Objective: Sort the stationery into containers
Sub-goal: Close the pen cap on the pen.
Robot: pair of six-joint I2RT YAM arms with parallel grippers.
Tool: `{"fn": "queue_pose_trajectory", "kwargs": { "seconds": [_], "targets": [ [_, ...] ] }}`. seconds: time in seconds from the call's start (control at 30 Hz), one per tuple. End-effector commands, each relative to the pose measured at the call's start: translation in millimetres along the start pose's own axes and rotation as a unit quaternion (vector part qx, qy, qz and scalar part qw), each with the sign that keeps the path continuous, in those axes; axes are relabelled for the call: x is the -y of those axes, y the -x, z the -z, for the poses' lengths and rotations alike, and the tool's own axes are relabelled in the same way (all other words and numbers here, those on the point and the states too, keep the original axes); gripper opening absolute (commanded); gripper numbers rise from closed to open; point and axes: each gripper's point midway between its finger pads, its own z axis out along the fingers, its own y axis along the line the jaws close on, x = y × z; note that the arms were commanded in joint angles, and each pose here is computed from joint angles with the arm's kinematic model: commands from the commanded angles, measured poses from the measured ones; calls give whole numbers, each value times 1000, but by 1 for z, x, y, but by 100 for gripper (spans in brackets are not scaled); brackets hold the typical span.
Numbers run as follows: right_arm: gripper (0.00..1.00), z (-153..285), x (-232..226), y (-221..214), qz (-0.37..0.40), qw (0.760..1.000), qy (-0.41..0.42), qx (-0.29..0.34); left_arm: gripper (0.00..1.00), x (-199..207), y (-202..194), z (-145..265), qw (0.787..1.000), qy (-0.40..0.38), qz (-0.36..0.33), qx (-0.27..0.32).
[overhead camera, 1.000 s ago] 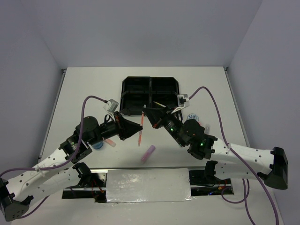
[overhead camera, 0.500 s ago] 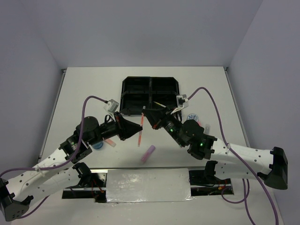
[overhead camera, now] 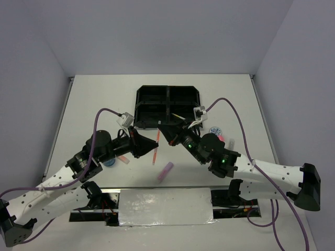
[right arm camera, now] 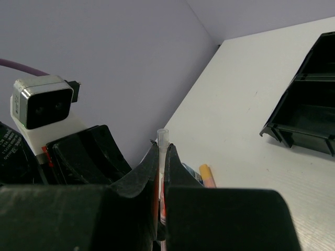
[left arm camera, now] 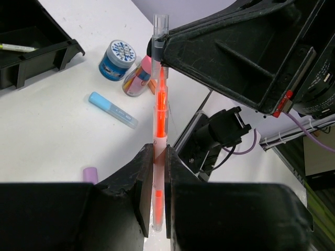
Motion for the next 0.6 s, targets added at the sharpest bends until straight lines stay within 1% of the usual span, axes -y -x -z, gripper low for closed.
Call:
{"fn": "queue_pose_trajectory", "kwargs": {
  "seconds": [0.0,0.33,0.57],
  "targets": [
    [0,5,3,-10,8,1000,6,-20,0,18,30,4,998,-21,-29,48],
    [0,12,7,-7,12,1000,3,-20,0,15,32,6,998,-12,-26,58],
    [0,13,2,-15,-12,999,20,-32,0,16,35,7,997,-16,-25,66]
  ]
}}
